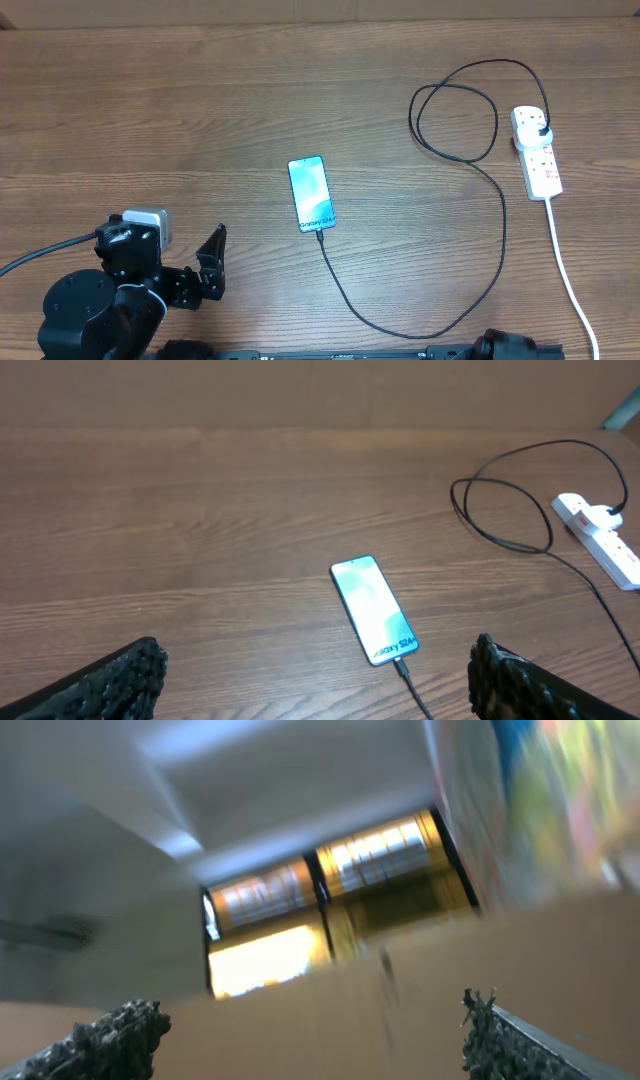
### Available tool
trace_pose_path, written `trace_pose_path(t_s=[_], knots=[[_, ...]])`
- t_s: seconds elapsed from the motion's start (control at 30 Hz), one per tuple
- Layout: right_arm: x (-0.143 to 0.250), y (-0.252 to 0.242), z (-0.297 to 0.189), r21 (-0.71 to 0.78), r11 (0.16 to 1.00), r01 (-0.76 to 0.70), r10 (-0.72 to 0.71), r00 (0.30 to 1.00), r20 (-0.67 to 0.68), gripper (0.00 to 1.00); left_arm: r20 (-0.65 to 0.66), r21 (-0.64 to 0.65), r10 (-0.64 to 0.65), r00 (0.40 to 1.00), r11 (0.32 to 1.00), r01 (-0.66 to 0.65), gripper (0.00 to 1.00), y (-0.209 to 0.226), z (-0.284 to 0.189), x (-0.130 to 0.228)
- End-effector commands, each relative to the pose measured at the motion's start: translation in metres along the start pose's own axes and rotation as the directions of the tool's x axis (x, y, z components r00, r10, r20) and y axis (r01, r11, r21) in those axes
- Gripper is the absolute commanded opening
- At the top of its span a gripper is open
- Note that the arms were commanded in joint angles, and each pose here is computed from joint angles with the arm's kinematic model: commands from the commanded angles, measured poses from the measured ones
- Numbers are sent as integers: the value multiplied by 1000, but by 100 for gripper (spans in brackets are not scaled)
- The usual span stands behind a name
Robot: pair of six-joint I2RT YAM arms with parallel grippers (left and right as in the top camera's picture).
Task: Plug charger to phone and switch on socket
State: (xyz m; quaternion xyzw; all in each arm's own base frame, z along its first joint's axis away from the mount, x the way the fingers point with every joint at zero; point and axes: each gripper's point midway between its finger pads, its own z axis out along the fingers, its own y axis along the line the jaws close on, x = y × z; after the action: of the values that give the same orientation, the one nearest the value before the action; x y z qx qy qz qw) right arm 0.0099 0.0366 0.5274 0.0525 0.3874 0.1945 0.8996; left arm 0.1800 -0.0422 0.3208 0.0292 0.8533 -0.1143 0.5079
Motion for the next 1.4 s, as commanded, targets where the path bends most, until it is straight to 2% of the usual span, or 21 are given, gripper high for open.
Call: trace_pose_path(t_s=[0.0,0.23,0.53,0.7,0.9,1.27,1.37], knots=[[45,-31,8,72,997,-27,34,993,-110,100,9,-3,-16,1000,1000,16,100,0,-3,0],[145,-94,12,188,981,-51,103,955,-279,100,-1,-4,-17,1000,1000,17,100,1,-3,2],[254,-146,-7,200,977,-76,150,911,-385,100,-2,-4,-17,1000,1000,17,100,1,-3,2],[298,-168,-27,249,962,-113,212,883,-418,100,-1,-4,-17,1000,1000,17,100,1,-3,2],[328,-183,-46,299,942,-150,275,857,-436,100,-2,-4,-17,1000,1000,17,100,0,-3,2],[369,-200,-80,437,891,-124,373,750,-547,100,-1,-5,-17,1000,1000,17,99,1,-3,2],[368,-200,-79,437,891,-124,372,751,-545,100,-2,-5,-17,1000,1000,17,99,1,-3,2]])
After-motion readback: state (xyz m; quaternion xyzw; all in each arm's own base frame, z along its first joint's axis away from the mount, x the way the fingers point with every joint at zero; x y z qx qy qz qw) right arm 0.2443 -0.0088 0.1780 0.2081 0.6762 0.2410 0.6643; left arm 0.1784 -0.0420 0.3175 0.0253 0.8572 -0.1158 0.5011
